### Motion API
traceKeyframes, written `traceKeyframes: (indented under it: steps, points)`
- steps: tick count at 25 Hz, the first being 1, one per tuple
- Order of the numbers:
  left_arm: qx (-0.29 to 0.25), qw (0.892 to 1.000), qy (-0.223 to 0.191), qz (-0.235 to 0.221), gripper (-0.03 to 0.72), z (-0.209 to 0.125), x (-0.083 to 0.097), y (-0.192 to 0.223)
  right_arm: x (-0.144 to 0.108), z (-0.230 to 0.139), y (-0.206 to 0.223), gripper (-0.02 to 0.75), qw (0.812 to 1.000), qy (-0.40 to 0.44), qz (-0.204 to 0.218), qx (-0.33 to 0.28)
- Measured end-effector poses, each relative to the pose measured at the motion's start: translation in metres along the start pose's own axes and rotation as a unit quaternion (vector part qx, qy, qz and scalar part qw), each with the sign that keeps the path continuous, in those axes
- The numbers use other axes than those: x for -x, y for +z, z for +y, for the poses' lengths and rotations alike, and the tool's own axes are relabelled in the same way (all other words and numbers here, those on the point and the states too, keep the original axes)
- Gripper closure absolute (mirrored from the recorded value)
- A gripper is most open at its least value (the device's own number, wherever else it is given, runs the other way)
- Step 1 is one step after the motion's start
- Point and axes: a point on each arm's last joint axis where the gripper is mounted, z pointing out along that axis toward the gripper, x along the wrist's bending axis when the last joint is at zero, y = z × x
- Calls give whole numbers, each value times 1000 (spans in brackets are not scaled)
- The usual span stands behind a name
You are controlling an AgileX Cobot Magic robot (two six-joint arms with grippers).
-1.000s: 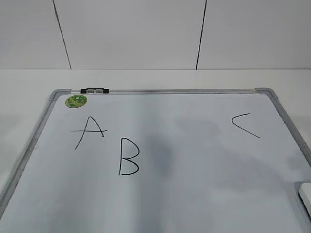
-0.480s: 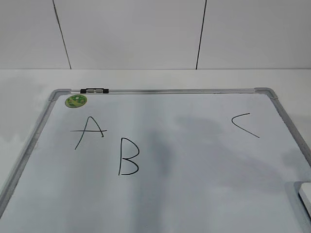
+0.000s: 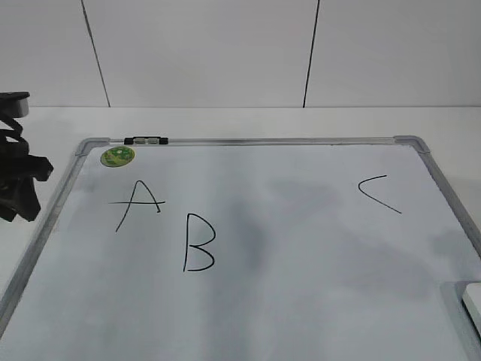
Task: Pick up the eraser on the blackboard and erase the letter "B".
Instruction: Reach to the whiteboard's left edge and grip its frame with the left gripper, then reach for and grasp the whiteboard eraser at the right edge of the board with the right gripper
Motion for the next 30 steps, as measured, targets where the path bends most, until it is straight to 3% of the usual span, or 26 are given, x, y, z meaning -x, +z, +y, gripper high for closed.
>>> traceKeyframes:
  steps: [12,23,30]
  points:
    - [22,1000,1,5,473,14,0,31,0,0,0,153,1000,1,1,-1]
    - [8,1000,3,11,478,16,-3,49,0,0,0,153,1000,1,1,-1]
    - [8,1000,1,12,632,16,-3,49,0,0,0,154,1000,1,1,-1]
